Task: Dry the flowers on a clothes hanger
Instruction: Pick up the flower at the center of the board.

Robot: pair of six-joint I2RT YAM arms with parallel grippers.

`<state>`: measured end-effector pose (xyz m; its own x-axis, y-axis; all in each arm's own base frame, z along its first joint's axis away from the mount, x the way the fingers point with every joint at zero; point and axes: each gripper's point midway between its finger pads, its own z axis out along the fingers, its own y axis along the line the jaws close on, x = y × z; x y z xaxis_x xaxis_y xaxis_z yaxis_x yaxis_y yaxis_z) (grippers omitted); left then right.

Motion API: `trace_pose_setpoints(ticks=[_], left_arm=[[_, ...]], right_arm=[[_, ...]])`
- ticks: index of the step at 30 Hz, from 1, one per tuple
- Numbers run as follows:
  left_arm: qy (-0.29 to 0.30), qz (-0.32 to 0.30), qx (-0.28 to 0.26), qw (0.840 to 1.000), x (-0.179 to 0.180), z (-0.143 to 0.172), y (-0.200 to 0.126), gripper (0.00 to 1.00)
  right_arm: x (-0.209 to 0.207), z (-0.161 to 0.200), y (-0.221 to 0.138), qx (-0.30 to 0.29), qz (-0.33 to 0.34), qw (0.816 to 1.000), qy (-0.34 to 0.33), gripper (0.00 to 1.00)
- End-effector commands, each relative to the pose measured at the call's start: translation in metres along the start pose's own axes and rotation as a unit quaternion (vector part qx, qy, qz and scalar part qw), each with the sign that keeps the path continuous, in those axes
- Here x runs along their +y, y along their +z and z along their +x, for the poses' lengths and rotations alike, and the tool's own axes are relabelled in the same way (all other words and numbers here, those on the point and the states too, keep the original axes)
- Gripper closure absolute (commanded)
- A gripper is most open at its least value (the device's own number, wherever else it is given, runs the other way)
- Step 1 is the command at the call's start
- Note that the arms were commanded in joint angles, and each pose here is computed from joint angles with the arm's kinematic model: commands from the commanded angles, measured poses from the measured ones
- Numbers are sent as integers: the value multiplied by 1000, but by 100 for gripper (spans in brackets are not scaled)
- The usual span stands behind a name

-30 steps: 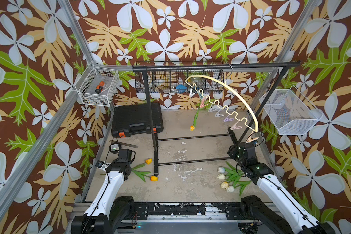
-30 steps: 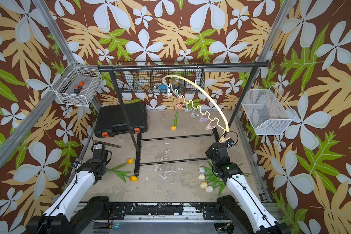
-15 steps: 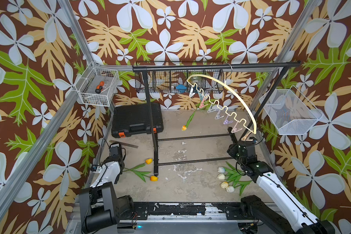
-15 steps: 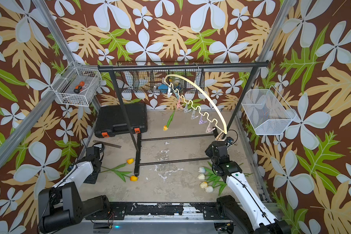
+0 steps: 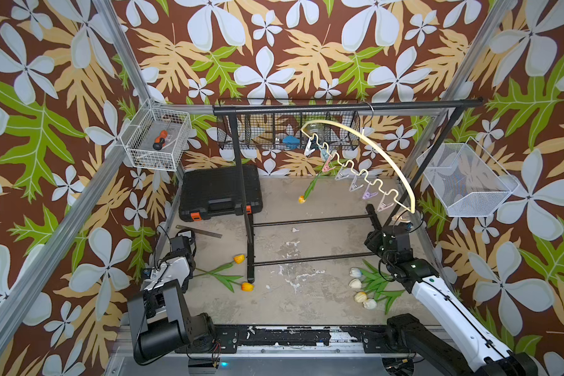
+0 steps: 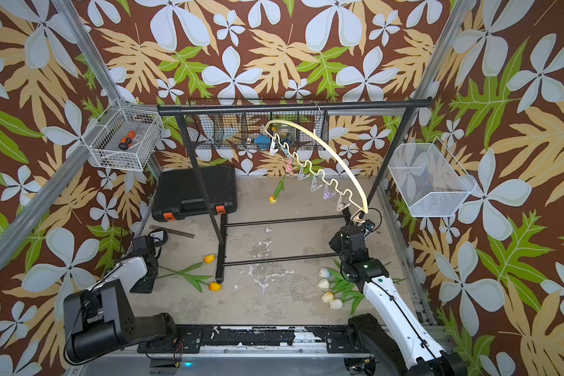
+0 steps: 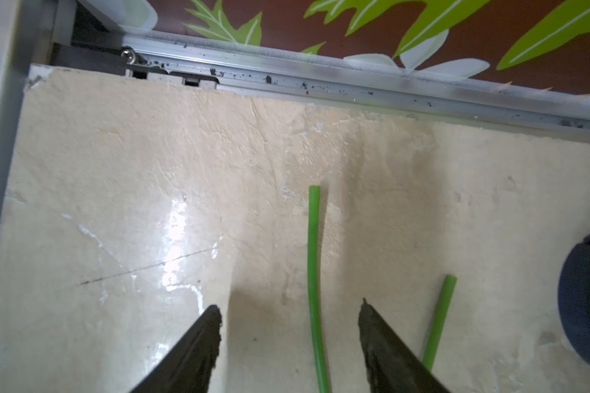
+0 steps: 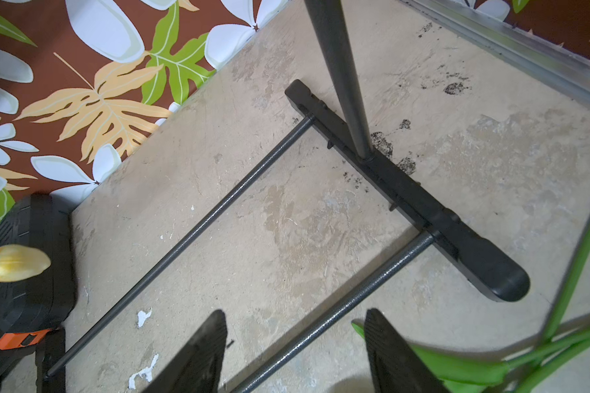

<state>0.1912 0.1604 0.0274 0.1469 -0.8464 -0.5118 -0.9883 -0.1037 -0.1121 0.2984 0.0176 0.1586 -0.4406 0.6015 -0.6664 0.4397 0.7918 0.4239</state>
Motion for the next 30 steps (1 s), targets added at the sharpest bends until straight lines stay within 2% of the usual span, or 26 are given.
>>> trace_pose_setpoints(ticks=[1, 5, 12, 14, 25, 30], left_arm=[[-5, -17, -15, 1000, 0, -6, 3, 41], [-1, -37, -30, 999, 0, -11, 7, 45], [-1, -55, -47, 997, 2, -16, 11, 68], [0, -63, -45, 997, 2, -15, 13, 71], [6, -87, -46, 995, 5, -18, 16, 76], [1, -93, -35, 995, 8, -17, 22, 66]], right_arm=[[2, -1, 0, -3, -6, 1000, 3, 34], [2, -1, 0, -2, -5, 1000, 2, 34], [0, -4, -2, -8, -1, 1000, -4, 34], [-1, -4, -2, -10, 1, 1000, -3, 34], [-3, -7, -3, -10, 1, 1000, -4, 34], [-3, -8, -5, -12, -2, 1000, -4, 34]])
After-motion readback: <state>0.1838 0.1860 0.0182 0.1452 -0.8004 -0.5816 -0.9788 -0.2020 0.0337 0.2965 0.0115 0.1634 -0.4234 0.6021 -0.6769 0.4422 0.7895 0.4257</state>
